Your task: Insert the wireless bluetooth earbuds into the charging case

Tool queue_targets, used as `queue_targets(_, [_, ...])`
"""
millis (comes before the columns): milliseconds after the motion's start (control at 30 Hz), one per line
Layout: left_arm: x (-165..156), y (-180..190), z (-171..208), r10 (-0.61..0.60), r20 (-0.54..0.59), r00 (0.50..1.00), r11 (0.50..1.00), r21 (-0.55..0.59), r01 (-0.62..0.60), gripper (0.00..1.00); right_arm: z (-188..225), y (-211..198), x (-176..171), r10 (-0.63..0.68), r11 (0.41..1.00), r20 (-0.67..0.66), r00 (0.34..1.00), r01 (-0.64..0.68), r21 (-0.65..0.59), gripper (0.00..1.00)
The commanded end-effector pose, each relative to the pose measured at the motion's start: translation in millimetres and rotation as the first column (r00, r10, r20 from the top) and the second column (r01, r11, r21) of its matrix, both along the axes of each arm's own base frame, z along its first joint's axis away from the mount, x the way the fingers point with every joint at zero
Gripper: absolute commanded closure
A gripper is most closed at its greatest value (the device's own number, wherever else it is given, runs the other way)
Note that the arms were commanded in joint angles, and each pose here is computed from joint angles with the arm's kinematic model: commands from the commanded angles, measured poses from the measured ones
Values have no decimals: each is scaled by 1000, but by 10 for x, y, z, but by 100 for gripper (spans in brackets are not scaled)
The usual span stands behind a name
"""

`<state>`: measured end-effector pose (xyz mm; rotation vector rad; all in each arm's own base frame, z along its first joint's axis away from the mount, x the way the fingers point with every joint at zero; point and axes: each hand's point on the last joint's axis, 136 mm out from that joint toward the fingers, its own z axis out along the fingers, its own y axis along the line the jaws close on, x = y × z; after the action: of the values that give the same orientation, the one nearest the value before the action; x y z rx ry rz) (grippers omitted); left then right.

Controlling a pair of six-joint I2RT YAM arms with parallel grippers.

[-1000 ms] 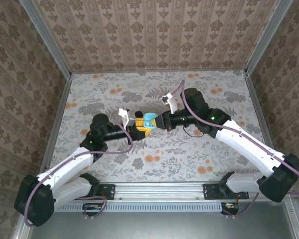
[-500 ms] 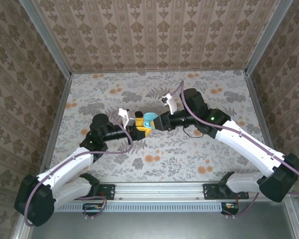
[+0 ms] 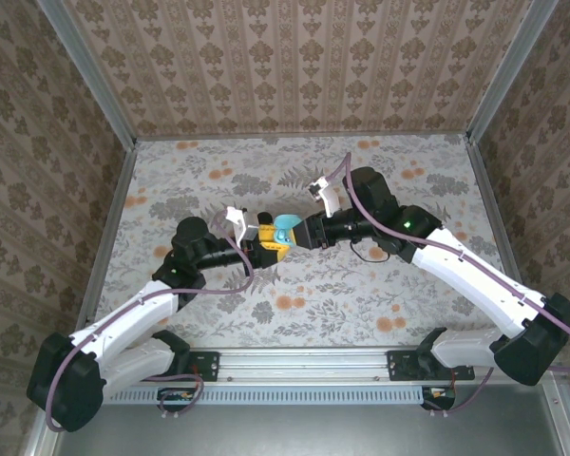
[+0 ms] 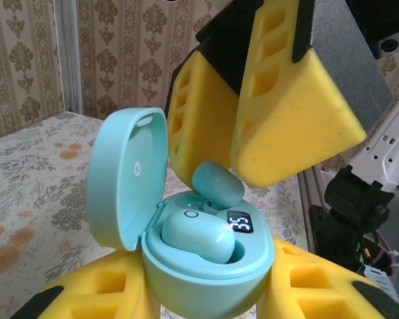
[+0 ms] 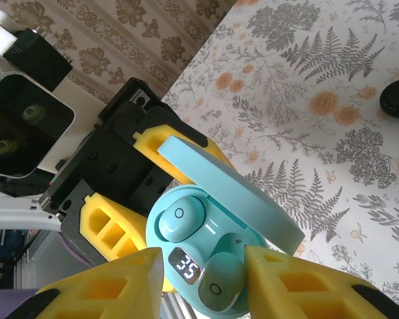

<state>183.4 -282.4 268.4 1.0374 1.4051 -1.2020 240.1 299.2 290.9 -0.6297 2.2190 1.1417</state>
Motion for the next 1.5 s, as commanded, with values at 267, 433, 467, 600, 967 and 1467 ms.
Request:
queue_targets(267, [-76,-57,260,-46,70,997,998,-44,49,79,218,-59,71,-47,999,48,998,47,-11,58])
queue_targets(433, [-71,-57,242,-44,68,997,998,-41,47,79,357,-178,67,-88,996,98,991,90,-9,58])
queue_targets(467, [-68,-55,243,-43,66,997,998,-42,46,79,378,-219,77,-107,994,108,988,108,-9,58])
queue_targets(600, [-84,-54,286,-49,72,996,997,-50,52,79,404,-384,148,-189,982,118,975,190,4,57])
queue_targets(967, [-158,-55,305,-67,74,995,995,-62,72,79,334,-291,425,-190,973,-13,982,190,133,65])
queue_targets(1467, [-72,-20,268,-4,82,997,999,-49,8,79,109,-101,253,-67,980,-142,988,92,179,53])
